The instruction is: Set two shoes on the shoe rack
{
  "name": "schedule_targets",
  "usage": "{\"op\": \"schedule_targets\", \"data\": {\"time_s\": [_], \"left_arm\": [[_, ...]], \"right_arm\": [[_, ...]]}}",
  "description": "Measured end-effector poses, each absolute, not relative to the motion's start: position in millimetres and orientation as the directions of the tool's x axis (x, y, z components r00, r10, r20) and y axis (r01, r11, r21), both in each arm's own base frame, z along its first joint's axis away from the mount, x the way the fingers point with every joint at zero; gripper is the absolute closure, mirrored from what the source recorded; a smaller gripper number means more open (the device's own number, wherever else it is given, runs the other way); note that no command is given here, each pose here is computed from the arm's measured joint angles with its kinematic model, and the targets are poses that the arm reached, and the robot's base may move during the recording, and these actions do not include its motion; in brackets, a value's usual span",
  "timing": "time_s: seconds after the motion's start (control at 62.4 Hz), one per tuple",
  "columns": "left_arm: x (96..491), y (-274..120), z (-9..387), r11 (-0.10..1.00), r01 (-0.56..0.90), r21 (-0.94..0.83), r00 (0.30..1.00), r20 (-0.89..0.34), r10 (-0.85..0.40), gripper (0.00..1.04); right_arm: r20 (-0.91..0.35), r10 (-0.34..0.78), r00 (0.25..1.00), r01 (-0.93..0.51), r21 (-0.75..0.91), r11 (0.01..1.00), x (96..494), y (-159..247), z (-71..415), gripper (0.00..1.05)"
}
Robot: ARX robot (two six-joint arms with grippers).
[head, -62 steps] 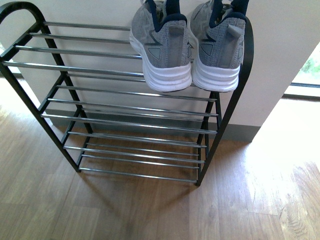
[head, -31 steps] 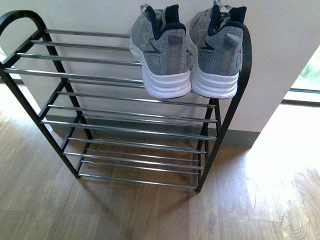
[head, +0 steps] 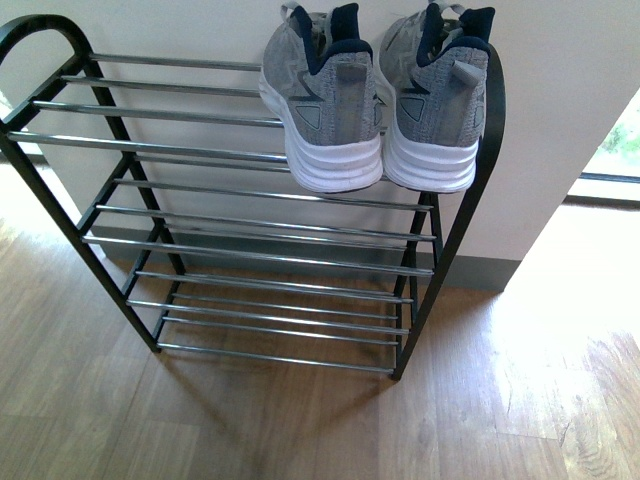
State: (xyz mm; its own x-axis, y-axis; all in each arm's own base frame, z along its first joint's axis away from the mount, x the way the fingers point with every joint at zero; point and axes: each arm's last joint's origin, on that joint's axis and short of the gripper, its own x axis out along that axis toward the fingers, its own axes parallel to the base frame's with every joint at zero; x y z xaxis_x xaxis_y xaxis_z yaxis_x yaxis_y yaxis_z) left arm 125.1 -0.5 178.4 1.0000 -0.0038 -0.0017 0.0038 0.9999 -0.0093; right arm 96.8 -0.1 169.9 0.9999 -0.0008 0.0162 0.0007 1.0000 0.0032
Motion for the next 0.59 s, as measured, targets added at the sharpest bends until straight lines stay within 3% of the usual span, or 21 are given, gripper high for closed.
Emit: {"op": "schedule_targets", "data": {"time_s": [0.593], "left_arm": [[109.5,-0.4,171.0,1.000,0.004,-0.009,1.000,0.015,-0.004,1.04]], "right_arm": [[0.016,-0.001,1.000,0.001,0.003,1.000,96.8,-0.1,169.8,0.09]]}}
